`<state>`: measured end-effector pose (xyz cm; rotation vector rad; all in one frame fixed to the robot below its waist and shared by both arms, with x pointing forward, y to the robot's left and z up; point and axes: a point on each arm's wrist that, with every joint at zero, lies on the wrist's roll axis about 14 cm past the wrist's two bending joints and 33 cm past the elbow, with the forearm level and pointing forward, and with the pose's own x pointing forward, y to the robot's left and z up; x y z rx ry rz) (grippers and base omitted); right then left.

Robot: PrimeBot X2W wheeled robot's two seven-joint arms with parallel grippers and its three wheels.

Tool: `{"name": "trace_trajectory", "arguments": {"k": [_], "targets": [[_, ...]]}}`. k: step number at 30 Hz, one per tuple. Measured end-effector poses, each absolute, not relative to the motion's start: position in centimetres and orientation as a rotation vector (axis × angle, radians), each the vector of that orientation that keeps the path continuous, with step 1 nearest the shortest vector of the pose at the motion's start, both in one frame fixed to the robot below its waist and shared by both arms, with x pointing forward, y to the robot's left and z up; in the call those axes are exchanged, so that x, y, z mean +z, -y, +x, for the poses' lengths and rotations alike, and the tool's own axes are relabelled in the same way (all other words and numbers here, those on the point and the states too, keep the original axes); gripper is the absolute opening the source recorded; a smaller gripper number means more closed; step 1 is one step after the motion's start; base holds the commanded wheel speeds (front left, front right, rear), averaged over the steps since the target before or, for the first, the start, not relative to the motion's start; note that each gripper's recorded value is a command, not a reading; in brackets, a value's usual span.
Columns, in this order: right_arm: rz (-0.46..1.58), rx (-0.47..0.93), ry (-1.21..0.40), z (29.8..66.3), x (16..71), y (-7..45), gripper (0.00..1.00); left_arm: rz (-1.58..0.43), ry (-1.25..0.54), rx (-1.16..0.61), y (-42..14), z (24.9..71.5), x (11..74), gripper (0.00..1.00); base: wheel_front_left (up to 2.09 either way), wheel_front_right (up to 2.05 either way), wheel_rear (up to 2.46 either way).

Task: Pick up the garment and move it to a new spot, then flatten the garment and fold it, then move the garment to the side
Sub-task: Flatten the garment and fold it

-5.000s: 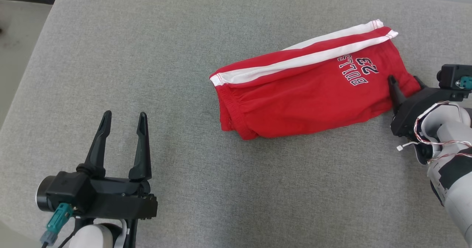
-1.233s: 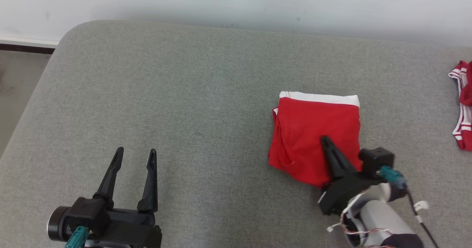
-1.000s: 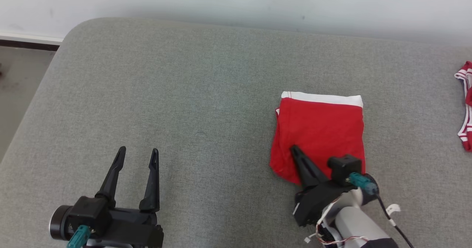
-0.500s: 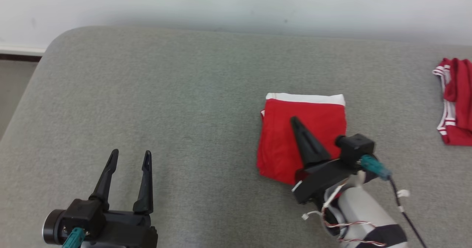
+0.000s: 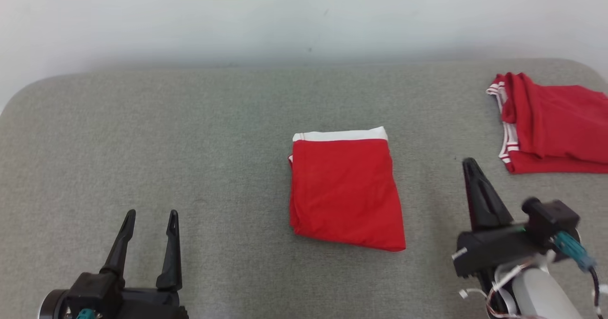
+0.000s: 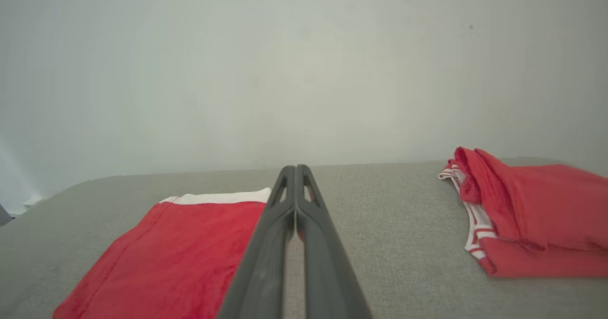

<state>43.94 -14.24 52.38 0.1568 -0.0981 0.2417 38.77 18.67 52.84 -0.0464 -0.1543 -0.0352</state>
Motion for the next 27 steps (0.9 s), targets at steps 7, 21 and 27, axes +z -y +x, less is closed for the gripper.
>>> {"name": "trace_trajectory", "arguments": {"k": [7, 21, 27], "targets": [[0.141, 0.175, 0.099, 40.4, 51.9, 16.6, 0.0, -0.04, 0.155, -0.048, -18.3, 37.8, 52.9, 1.0, 0.0, 0.0, 0.0], [0.159, 0.138, 0.101, 37.7, 51.7, 17.2, 1.0, -0.029, 0.138, -0.019, -19.4, 35.2, 52.3, 1.0, 0.0, 0.0, 0.0], [0.152, 0.148, 0.09, 37.4, 51.7, 16.7, 1.0, -0.025, 0.141, -0.005, -19.9, 34.5, 52.4, 1.0, 0.0, 0.0, 0.0]]}}
